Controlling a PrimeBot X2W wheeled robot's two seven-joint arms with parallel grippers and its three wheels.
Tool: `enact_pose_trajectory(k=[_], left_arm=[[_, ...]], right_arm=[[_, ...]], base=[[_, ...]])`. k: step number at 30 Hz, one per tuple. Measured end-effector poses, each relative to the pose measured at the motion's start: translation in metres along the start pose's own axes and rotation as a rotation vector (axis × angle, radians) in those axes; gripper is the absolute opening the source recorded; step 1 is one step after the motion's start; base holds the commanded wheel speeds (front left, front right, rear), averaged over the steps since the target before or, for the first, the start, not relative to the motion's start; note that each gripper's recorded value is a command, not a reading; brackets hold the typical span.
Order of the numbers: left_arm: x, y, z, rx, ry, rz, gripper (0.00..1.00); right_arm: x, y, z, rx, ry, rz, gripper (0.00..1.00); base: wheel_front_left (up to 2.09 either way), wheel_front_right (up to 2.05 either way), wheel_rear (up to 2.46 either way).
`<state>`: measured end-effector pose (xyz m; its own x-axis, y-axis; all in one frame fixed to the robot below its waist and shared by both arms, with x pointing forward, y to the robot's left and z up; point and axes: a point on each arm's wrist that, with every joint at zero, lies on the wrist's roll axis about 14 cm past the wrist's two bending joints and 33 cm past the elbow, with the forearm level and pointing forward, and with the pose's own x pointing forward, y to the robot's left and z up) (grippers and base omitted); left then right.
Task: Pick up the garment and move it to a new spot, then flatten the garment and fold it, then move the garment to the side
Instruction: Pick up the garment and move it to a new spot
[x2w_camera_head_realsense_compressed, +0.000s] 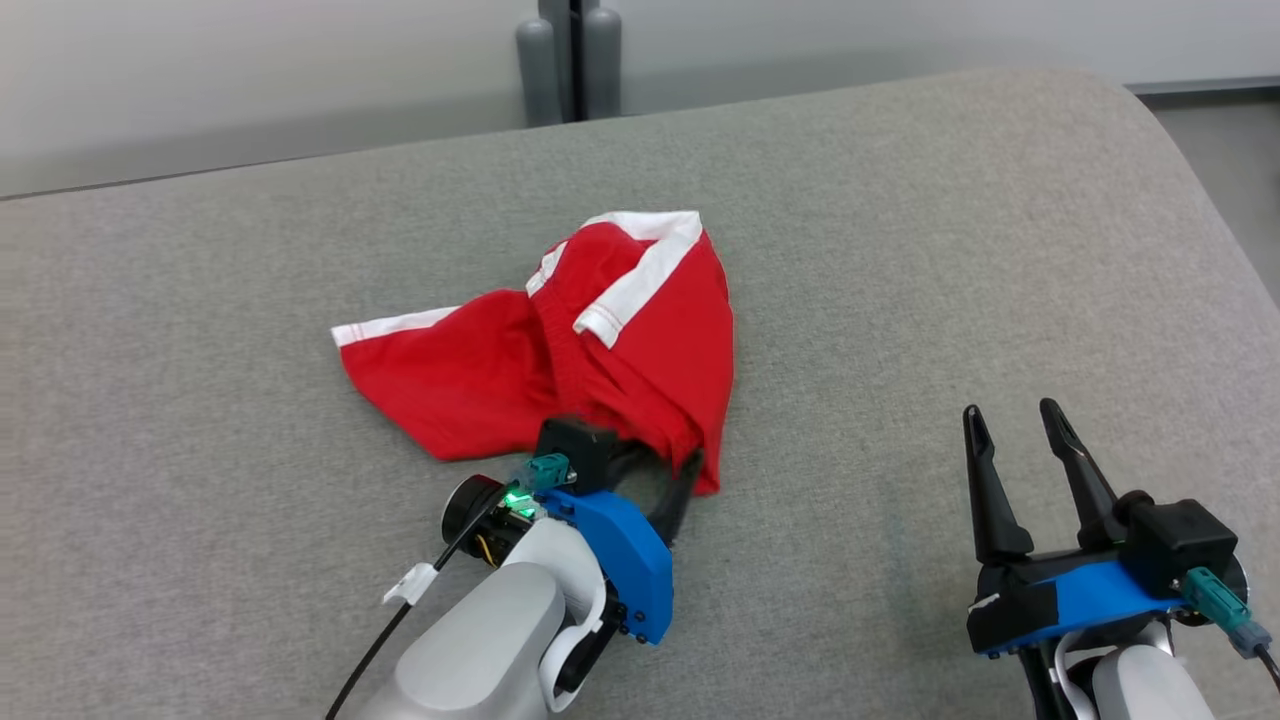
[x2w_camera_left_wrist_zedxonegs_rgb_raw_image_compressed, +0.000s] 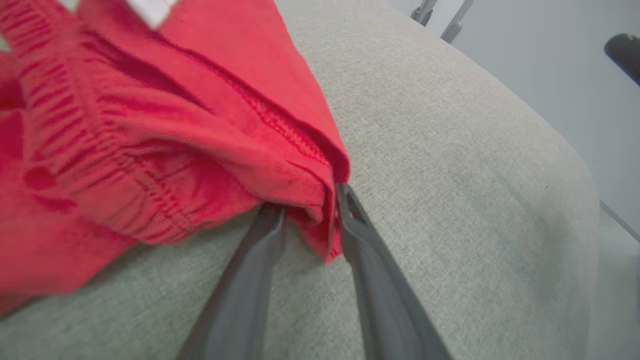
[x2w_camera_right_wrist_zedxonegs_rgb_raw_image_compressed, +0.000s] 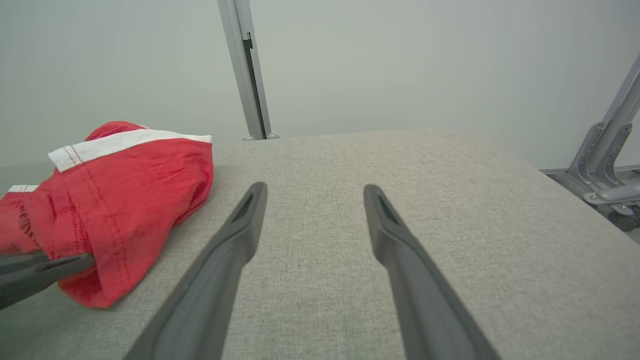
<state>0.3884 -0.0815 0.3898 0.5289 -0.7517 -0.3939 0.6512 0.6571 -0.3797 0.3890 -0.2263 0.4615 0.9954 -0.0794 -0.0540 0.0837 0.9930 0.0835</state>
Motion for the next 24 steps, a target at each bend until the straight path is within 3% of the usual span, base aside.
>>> enact_pose_trajectory(k=[17,24], left_arm=[[-0.062,0.004,0.084,0.048,-0.369,0.19,1.0],[-0.101,0.029,0.089,-0.003,-0.464,0.328,1.0]], right_arm=[[-0.016,0.031,0.036,-0.019,-0.107,0.096,1.0],[-0.022,0.044,0.034,-0.026,-0.105,0.136,1.0]], base=[[0.0,0.0,0.0],[0.0,0.0,0.0]])
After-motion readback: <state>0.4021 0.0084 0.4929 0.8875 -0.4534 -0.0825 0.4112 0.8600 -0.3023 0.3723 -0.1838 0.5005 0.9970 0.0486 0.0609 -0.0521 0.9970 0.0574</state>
